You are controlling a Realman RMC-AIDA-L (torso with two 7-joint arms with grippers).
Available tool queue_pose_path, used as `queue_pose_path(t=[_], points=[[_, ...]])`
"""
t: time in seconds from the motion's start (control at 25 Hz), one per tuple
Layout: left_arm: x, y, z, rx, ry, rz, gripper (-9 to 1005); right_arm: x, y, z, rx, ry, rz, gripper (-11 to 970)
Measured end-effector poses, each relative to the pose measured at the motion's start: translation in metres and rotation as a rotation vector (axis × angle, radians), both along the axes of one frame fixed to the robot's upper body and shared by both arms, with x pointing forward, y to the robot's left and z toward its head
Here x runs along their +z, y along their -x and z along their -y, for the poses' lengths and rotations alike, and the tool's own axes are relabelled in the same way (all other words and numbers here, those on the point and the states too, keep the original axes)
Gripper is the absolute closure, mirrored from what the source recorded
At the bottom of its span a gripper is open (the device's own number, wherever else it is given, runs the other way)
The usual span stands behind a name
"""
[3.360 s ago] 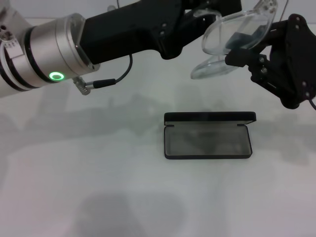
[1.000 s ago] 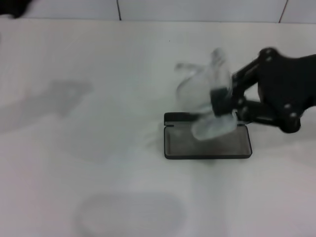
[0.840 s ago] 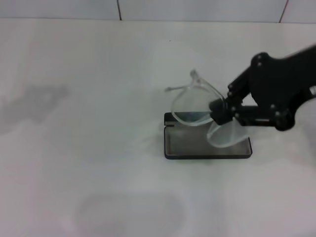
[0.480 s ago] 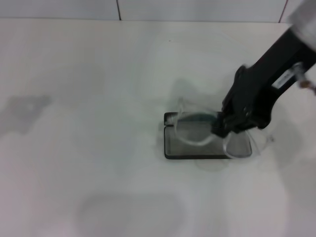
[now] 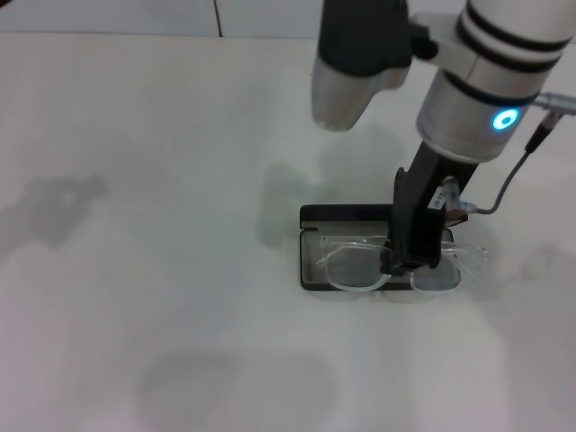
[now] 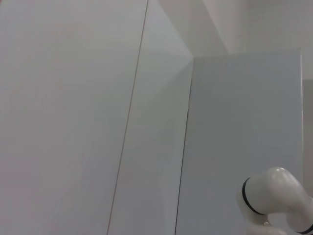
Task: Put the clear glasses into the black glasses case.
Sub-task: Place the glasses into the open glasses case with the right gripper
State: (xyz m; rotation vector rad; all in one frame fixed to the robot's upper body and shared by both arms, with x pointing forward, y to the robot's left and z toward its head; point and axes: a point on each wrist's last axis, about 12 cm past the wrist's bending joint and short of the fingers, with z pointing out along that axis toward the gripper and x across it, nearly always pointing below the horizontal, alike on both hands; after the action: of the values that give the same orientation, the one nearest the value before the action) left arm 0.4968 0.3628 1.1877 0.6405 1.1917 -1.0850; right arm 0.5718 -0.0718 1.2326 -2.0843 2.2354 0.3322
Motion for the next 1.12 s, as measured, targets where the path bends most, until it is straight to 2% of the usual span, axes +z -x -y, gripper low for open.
queue_pose_path(t=[0.48, 1.12], points=[[-0.01, 0.004, 0.002, 0.006, -0.003, -0.028, 885, -0.02, -0.007, -0.012, 0.016, 0.079, 0.065, 860], [-0.012, -0.002, 0.011, -0.013, -0.013, -0.031, 884, -0.042, -0.013, -0.013, 0.027, 0.072, 0.114, 849]])
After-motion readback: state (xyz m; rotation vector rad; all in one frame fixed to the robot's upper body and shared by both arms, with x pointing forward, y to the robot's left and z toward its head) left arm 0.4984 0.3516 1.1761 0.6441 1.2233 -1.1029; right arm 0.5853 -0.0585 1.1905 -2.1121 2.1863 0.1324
